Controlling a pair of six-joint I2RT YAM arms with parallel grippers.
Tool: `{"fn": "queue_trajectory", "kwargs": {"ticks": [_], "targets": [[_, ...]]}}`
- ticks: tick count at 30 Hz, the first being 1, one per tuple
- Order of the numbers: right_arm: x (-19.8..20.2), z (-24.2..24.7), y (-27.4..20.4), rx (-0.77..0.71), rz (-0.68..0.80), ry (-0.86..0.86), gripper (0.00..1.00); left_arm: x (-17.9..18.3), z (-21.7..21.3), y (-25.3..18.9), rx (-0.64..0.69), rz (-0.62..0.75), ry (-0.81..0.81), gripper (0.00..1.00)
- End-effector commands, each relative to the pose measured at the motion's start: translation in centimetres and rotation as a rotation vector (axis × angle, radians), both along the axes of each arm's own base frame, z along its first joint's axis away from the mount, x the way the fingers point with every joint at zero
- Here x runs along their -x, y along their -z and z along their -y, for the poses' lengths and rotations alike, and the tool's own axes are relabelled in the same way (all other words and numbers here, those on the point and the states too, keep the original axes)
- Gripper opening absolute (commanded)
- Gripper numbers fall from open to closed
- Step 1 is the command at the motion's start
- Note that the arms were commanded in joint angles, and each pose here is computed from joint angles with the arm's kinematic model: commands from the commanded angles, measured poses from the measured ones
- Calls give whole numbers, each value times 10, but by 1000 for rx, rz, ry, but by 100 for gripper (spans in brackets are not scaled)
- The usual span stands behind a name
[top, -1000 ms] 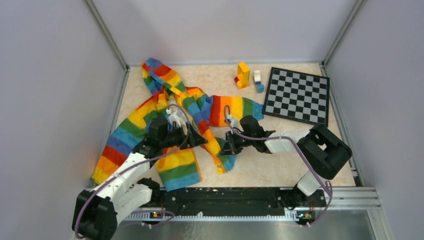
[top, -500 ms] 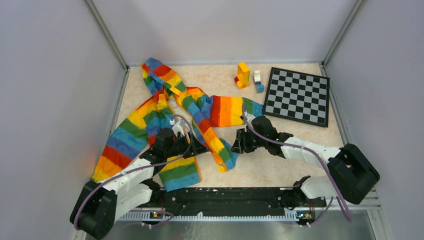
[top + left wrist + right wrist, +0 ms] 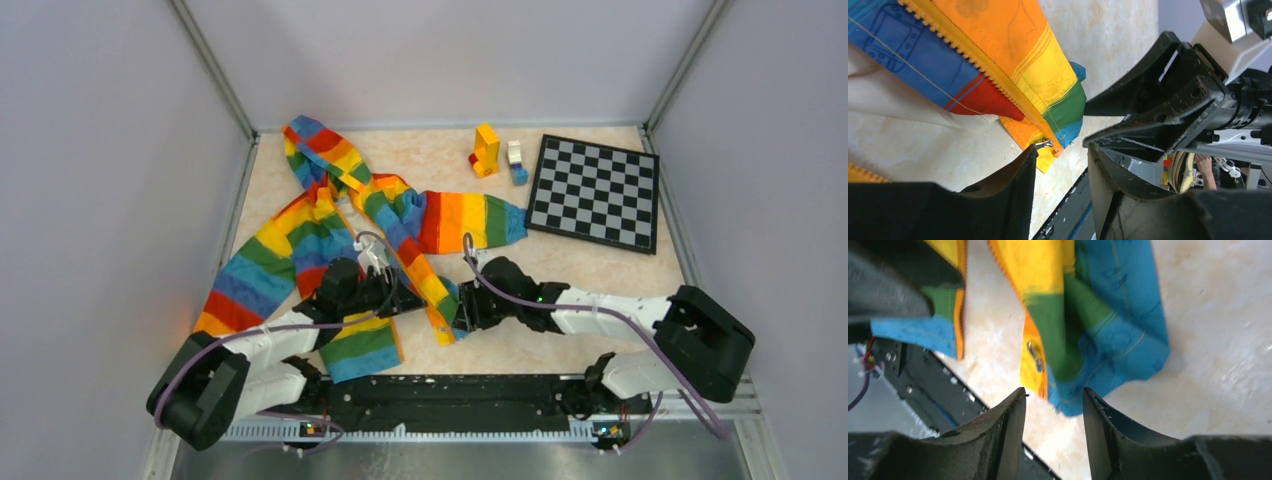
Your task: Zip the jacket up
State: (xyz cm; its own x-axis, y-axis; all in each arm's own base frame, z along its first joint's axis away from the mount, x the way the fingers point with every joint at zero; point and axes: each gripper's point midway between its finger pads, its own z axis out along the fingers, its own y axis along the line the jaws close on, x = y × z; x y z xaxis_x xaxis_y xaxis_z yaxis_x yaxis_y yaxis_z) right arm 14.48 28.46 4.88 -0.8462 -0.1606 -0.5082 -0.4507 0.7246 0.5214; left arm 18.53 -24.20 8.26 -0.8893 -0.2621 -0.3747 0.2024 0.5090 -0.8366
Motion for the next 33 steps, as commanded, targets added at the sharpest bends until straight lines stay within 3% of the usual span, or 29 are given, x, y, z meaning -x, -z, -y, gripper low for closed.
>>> {"fn": "queue_trajectory", "kwargs": {"ticks": [1,5,8,10,19,33], "targets": [[-30,-11,-2,73,98,21,44,-4,6,-8,32,53,-9,46],[-31,-36,-6,-54,97,-9,39,-2,5,-5,34,26,-25,44],[-36,-43,-9,-83,113,-6,12,3,5,-5,53,-1,-34,43],[-37,-46,-12,-113,124,-12,0,5,4,-6,56,-9,-40,43],[-33,-31,-34,-379,79,-56,0,5,11,-15,137,-18,-62,44],[-23,-37,-38,-446,46,-149,0,1,36,-10,150,-12,-36,41]]}}
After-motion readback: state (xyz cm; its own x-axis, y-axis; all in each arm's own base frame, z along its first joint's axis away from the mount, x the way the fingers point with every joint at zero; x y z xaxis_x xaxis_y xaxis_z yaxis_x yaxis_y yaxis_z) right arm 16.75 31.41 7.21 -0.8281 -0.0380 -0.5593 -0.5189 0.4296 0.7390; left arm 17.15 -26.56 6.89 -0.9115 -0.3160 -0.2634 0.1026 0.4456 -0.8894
